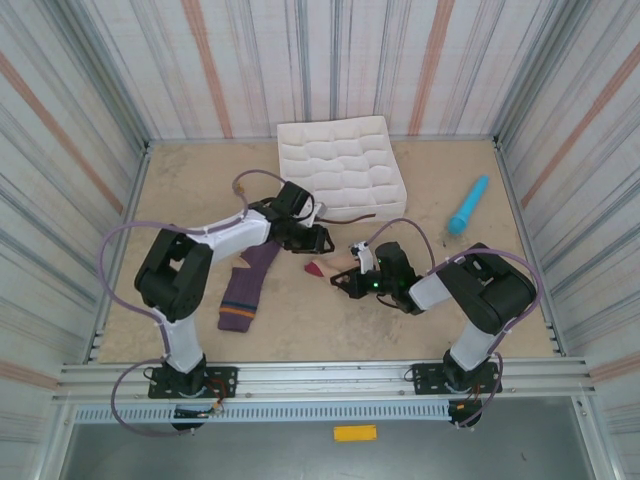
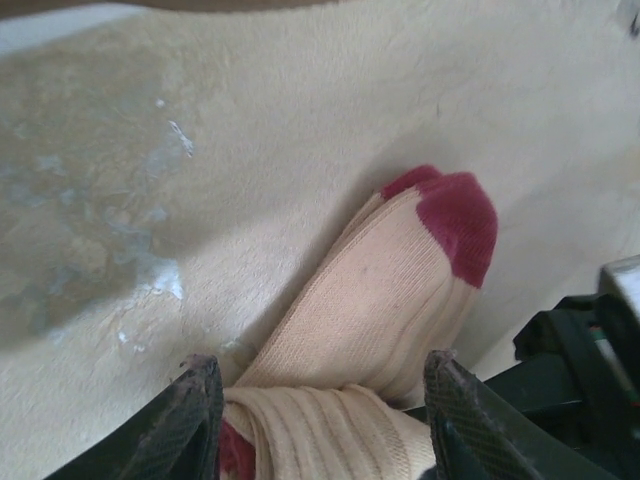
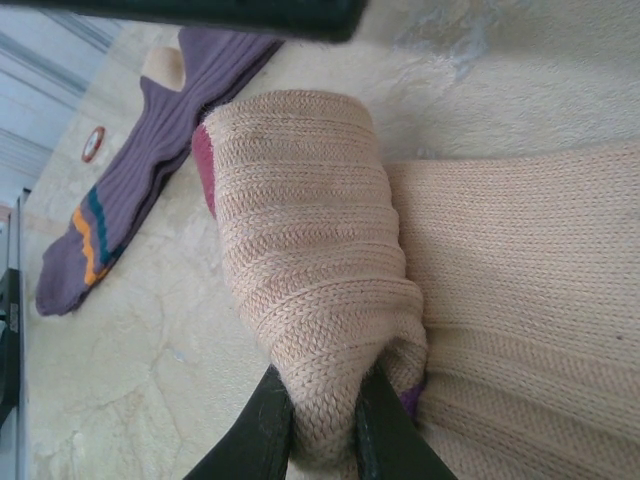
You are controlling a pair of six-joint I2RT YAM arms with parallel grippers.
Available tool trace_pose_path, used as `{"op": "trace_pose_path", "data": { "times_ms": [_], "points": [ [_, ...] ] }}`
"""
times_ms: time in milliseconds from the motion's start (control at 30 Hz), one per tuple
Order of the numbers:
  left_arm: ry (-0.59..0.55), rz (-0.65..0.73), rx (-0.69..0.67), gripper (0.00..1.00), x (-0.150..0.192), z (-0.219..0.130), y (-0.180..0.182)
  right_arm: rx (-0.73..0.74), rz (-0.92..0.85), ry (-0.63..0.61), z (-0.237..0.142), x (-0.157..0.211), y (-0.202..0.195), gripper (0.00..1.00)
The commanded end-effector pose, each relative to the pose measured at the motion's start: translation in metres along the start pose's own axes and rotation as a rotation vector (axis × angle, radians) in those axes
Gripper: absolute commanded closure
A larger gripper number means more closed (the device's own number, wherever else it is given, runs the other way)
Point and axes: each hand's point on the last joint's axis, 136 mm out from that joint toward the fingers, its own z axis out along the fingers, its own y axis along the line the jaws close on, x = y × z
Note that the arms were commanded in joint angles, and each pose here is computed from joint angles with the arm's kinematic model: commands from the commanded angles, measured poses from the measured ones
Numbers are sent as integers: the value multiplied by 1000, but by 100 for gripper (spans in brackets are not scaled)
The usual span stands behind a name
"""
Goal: Roll the socks
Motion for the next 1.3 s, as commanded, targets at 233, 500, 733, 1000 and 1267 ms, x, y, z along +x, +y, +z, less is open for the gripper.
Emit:
{"op": "trace_pose_path", "data": {
  "times_ms": [233, 500, 733, 1000, 1267],
  "points": [
    [159, 93, 130, 42, 19, 34, -2, 113, 126, 207, -7, 70, -30, 100],
    [239, 80, 148, 47, 37, 60, -2, 121, 64, 216, -3, 72, -25, 100],
    [207, 68, -5, 44, 50, 61, 19, 162, -12, 221, -2, 70, -22, 100],
    [58, 41, -78, 40, 26, 23, 30, 180, -39, 239, -1, 74, -21, 100],
    [38, 117, 14, 36, 23, 11, 4, 202, -61, 253, 0, 81, -23, 100]
  ]
}}
